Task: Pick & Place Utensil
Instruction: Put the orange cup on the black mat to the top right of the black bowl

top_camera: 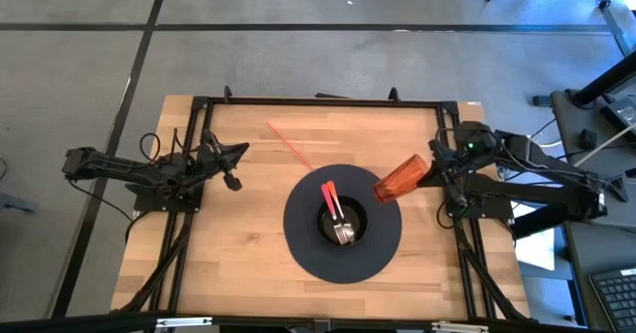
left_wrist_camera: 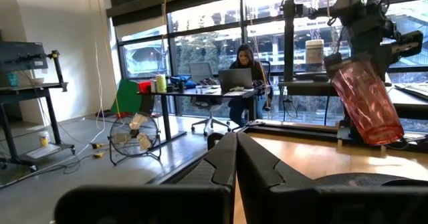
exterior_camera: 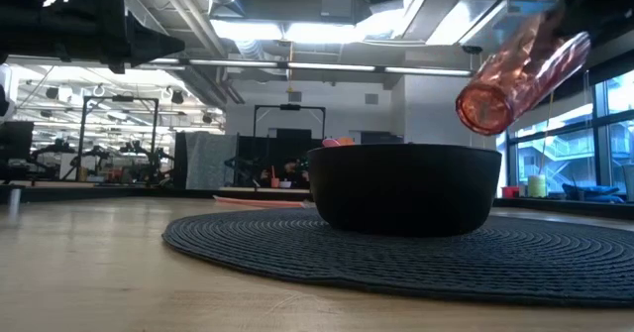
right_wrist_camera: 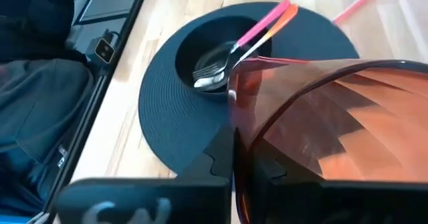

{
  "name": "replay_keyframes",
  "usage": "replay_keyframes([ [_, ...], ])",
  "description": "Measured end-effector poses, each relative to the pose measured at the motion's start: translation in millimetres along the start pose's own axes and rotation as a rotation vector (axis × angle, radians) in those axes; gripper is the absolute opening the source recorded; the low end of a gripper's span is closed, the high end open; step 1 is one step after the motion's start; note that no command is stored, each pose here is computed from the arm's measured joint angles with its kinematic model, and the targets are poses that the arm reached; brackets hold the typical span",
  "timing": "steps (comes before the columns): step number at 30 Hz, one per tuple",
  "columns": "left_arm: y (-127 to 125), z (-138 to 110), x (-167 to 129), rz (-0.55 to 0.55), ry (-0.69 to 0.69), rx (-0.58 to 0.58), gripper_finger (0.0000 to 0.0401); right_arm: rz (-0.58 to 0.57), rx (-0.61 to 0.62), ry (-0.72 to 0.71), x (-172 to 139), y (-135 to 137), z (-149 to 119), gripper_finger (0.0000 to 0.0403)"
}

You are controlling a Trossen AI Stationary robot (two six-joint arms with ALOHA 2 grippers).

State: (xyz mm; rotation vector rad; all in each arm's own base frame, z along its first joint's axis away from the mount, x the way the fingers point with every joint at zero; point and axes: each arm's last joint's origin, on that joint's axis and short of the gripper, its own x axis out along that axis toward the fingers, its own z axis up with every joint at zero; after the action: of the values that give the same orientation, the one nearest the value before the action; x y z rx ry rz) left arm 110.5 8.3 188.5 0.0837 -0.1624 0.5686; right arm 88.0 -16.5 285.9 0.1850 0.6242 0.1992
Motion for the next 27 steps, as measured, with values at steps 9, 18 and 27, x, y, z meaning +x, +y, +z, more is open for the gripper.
replay_keyframes([
  [9,-0.1,-0.7,0.0,-0.001,0.006,0.005,0.0006,0.02,-0.069,-0.121,-18.8,12.7,-8.2,0.0011],
  [18,-0.1,-0.6,0.0,-0.001,0.006,0.005,0.0006,-0.001,-0.123,-0.238,-39.3,25.5,-20.5,0.0011],
  [27,-0.1,-0.7,0.0,0.0,0.006,0.007,0.0006,-0.044,-0.087,-0.252,-40.7,25.0,-20.6,0.0011],
])
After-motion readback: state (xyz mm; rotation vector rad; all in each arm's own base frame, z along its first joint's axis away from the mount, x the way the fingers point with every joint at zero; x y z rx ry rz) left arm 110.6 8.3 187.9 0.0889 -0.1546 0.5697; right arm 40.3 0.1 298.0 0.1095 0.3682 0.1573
